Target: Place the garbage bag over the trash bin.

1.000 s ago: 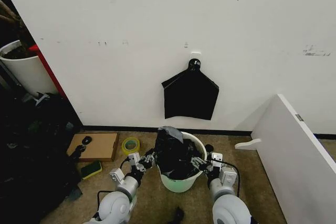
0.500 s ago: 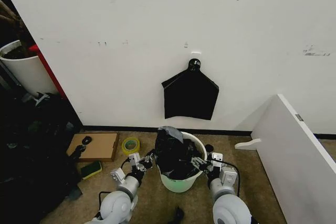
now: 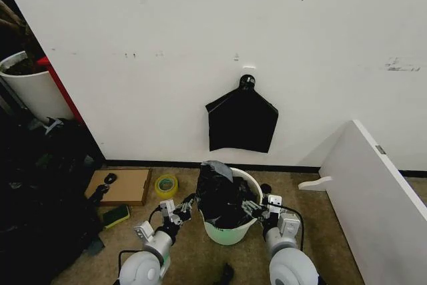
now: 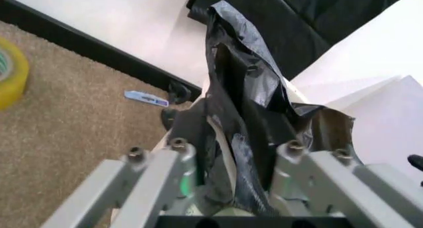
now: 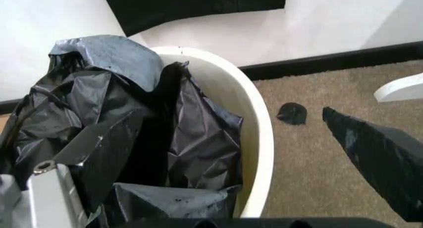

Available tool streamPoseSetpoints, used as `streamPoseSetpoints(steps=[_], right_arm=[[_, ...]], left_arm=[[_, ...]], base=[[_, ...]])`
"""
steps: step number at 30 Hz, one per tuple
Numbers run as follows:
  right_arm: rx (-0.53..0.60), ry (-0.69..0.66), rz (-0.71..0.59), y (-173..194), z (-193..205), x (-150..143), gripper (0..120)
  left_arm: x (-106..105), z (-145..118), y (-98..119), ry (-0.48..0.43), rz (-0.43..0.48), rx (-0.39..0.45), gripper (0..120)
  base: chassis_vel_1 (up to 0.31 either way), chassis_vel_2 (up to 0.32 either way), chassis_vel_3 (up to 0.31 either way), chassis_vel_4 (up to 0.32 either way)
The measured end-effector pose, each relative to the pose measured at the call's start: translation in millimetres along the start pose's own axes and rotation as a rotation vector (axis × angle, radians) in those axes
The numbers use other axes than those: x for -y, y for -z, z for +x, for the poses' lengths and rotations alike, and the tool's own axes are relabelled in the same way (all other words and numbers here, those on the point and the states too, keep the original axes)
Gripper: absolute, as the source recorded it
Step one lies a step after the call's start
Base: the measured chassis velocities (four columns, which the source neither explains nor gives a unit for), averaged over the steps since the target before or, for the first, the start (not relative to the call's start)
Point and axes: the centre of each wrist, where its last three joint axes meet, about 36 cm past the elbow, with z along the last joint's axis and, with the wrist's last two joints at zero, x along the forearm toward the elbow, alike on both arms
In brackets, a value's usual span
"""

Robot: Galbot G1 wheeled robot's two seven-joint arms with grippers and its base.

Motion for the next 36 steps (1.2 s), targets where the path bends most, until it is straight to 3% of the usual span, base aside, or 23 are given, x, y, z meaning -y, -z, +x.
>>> streamPoseSetpoints(steps=[3,4,9,11,15,17,27,36], right_arm=[[0.000,0.001,0.000,0.1,0.3,-0.1,100],[-0.001,0.001,-0.001,0.3,0.8,-0.2,100],[-0.002,0.002,-0.002,0.5,1.5,-0.2,100],[-0.003,0.003,-0.002,0.6,1.7,-0.2,100],[-0.004,0.002,-0.004,0.9,1.6,0.0,100],[-0.004,0.002,-0.005,1.0,1.5,-0.1,100],[-0.007,0.002,-0.012,2.1,1.3,0.0,100],[-0.008,0.003,-0.015,1.8,1.0,-1.3,100]], left_arm=[[0.0,-1.1,-0.1,-0.001,0.001,0.000,28],[-0.2,-3.3,-0.2,-0.001,0.002,0.001,38],[-0.9,-6.5,-0.6,0.000,0.007,0.001,59],[-1.1,-7.6,-0.5,0.001,0.010,0.001,62],[-1.8,-12.6,-1.0,0.005,0.018,-0.001,43],[-1.6,-13.0,-0.8,0.004,0.018,-0.001,41],[-4.7,-18.6,-1.6,0.011,0.019,0.000,2],[-4.1,-17.1,-0.2,0.013,0.019,0.006,0]], base=[[0.000,0.000,0.000,0.000],[0.000,0.000,0.000,0.000],[0.000,0.000,0.000,0.000],[0.000,0.000,0.000,0.000],[0.000,0.000,0.000,0.000],[0.000,0.000,0.000,0.000],[0.000,0.000,0.000,0.000],[0.000,0.000,0.000,0.000]])
